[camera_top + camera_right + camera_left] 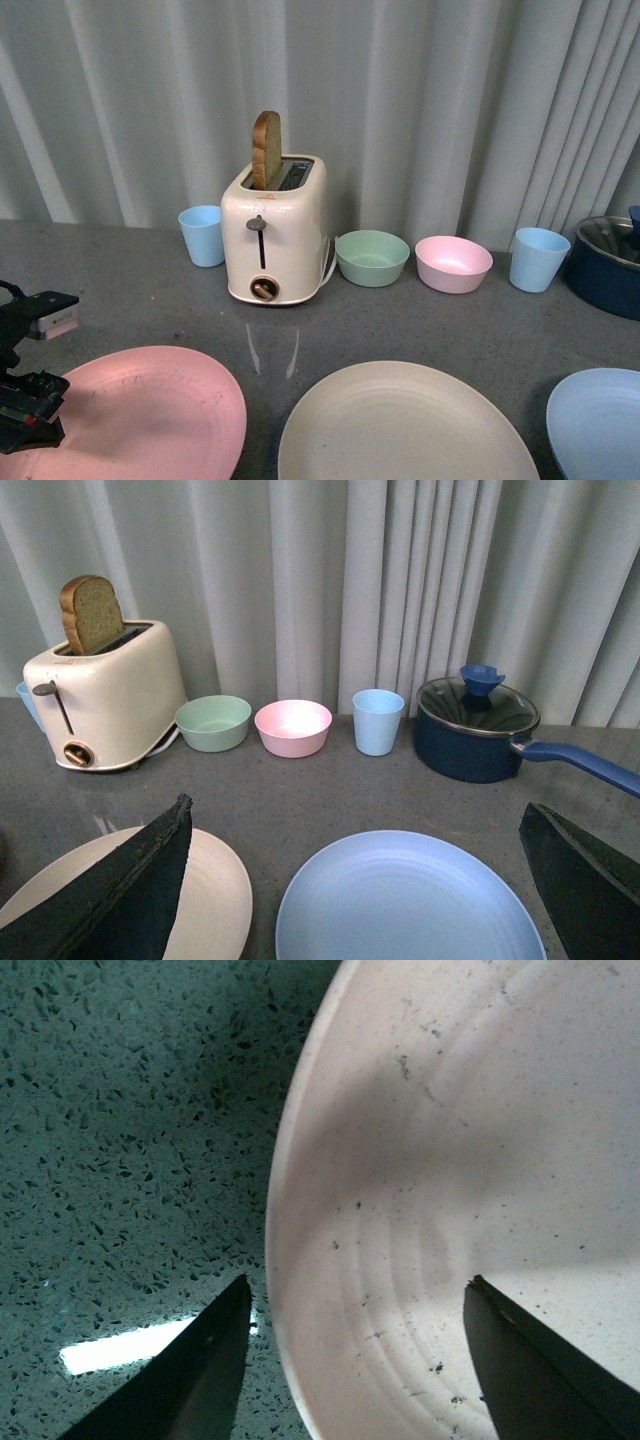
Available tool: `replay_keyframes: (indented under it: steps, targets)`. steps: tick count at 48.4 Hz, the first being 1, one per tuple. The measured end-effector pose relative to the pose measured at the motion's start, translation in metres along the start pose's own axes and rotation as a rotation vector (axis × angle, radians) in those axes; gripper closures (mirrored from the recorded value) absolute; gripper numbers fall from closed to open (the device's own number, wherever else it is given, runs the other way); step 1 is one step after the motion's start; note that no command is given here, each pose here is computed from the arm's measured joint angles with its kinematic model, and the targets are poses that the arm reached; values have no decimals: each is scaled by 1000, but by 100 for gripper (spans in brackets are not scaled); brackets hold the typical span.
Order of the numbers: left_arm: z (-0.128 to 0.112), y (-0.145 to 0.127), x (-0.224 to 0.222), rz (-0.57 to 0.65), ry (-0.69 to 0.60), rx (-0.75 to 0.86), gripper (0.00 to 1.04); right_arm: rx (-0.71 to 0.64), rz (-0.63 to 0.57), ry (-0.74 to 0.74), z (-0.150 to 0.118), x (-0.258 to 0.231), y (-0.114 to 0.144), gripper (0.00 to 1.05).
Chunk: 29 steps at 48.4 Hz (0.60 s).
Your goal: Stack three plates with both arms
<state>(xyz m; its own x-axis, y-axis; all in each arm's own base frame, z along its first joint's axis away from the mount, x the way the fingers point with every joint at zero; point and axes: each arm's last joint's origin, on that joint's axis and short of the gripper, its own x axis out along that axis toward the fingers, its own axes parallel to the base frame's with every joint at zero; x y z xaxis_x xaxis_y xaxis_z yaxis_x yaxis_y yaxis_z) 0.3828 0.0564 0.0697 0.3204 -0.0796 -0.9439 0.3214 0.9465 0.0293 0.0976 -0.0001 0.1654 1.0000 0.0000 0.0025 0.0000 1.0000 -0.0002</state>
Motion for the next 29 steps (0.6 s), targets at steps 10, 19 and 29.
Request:
replay_keyframes:
  steps: [10, 19, 29]
  targets:
    - [1, -4, 2, 8, 7, 12, 84, 0, 0, 0, 0, 0, 0, 7]
    - [5, -3, 0, -7, -13, -7, 100, 0, 0, 0, 0, 0, 0, 7]
    - [10, 4, -6, 1, -9, -8, 100, 0, 0, 0, 0, 0, 0, 7]
